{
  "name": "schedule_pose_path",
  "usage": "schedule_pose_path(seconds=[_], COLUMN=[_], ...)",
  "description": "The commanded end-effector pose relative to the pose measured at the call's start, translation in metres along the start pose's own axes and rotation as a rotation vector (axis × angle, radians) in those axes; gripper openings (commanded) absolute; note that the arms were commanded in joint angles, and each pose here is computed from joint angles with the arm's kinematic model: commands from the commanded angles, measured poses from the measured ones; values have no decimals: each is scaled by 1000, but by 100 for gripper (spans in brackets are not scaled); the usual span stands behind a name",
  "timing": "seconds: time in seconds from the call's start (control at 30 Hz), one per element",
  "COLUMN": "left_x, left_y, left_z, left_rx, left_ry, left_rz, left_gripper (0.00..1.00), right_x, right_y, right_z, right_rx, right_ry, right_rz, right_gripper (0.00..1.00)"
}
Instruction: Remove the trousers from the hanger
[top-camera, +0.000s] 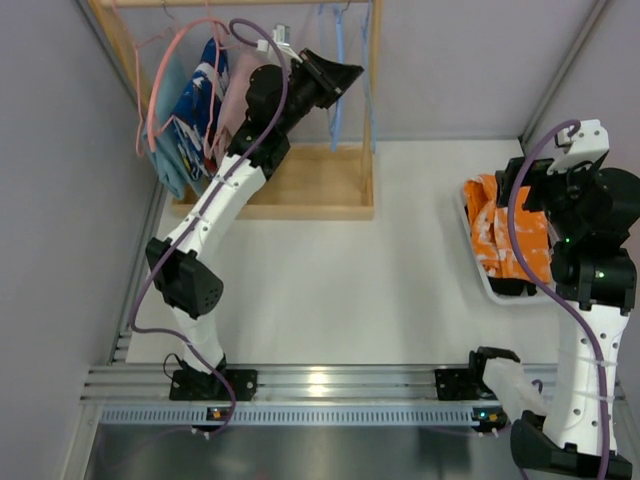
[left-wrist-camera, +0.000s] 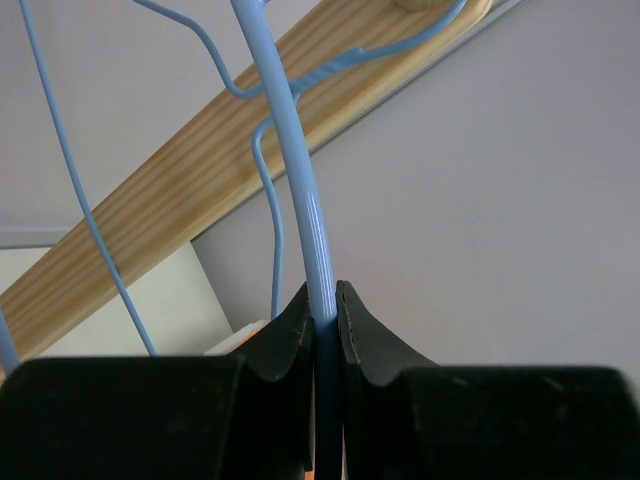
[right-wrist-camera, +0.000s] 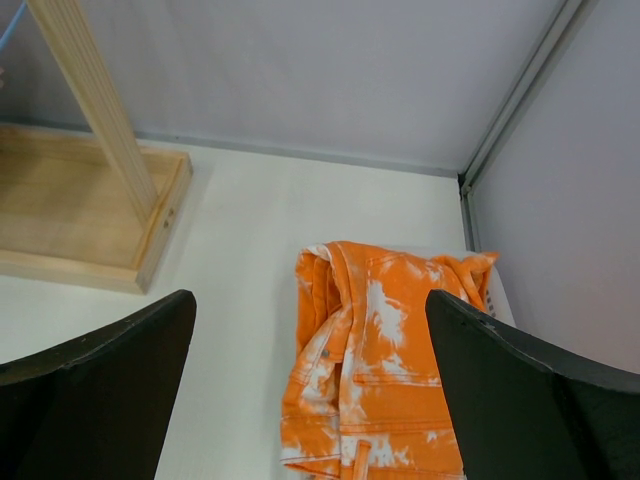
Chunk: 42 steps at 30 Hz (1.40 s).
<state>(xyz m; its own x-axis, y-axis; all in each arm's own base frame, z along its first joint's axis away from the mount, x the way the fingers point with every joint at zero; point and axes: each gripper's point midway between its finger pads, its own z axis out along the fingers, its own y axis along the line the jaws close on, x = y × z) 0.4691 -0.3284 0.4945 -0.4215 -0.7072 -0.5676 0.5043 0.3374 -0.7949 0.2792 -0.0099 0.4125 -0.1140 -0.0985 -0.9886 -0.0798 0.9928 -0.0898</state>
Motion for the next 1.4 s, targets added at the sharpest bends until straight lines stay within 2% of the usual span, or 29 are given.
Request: schedule_pose_path(seconds=[0.0, 0.27, 0.33, 0.4, 0.53, 0.57, 0.63, 0.83, 0.9, 0.97, 1.0, 1.03, 1.23, 1.3, 1.33, 1.37], left_x=[-22, -12, -8, -6, -5, -5, -6, -11, -7, -13, -7, -13, -5, -6, 9, 12], left_y=[-32, -14, -12, -8, -13, -14, -15, -35, -29, -40, -30, -40, -20, -22, -5, 3], left_z=[5, 14, 13, 12, 4, 2, -6, -35, -41, -54, -58, -68, -114, -132, -141, -148], left_rx=[107, 82, 79, 76, 85, 87, 84, 96, 72, 82, 59, 74, -8, -12, -73, -92], left_ry=[-76, -62, -51, -47, -36, -36, -30, -32, -20, -30, -19, -31, 22, 44, 119, 141], left_rz=[73, 56, 56, 52, 52, 50, 48, 50, 55, 65, 66, 77, 160, 267, 283, 353], left_gripper=[0, 0, 8, 11, 25, 32, 37, 65, 80, 92, 99, 99, 99, 99, 99, 99], right_x=[-13, -13, -13, -13, -14, -14, -15, -17, -17, -17, -17, -17, -11, -9, -8, -6], right_y=[-5, -6, -5, -5, -3, -3, -3, -2, -2, 0, 0, 1, 6, 8, 10, 12], right_z=[-9, -10, -9, -9, -9, -10, -11, -15, -15, -16, -16, -16, -16, -15, -15, -14], right_rx=[26, 32, 29, 26, 20, 19, 20, 18, 18, 13, 10, 7, -15, -27, -37, -45], right_ry=[-38, -39, -38, -40, -42, -44, -48, -60, -62, -64, -66, -67, -66, -65, -63, -59], right_rz=[-5, -12, -10, -6, -2, -2, -6, -9, -5, -1, 0, 1, 12, 20, 24, 26], right_gripper=[99, 99, 99, 99, 99, 99, 99, 99, 99, 99, 99, 99, 99, 99, 99, 99])
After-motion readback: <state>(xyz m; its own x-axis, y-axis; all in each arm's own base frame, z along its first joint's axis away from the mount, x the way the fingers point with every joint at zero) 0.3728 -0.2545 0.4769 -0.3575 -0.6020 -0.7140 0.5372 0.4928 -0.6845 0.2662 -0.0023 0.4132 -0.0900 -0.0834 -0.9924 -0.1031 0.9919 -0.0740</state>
